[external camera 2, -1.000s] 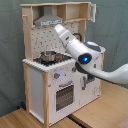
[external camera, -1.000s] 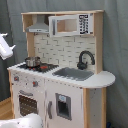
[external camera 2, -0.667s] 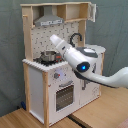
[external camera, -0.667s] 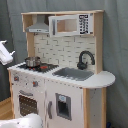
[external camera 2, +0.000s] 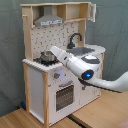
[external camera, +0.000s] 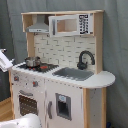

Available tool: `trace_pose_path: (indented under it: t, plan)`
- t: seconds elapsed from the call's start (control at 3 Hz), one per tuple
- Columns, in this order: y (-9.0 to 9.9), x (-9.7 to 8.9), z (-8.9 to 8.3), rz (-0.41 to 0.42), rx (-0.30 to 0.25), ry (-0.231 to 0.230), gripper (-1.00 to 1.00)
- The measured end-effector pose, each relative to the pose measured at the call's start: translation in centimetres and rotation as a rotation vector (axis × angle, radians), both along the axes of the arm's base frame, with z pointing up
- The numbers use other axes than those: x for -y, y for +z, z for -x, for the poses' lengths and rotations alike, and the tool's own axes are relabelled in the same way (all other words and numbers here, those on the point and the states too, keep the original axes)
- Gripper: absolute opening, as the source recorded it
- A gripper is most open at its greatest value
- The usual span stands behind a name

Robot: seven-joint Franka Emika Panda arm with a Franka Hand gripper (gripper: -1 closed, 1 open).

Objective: Play with the kitchen

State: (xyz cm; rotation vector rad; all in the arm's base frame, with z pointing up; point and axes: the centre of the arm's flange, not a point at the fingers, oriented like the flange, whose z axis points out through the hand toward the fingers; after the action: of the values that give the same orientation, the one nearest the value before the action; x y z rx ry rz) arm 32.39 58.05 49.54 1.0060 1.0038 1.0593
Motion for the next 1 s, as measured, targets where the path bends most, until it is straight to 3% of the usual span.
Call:
trace_pose_path:
  t: [0.67, 1.0]
  plan:
    - [-2.1, 1.4, 3.9, 0.031, -0.045, 0.063, 1.00]
    - [-4.5, 2.6, 4.7, 0.040, -0.084, 0.083, 1.00]
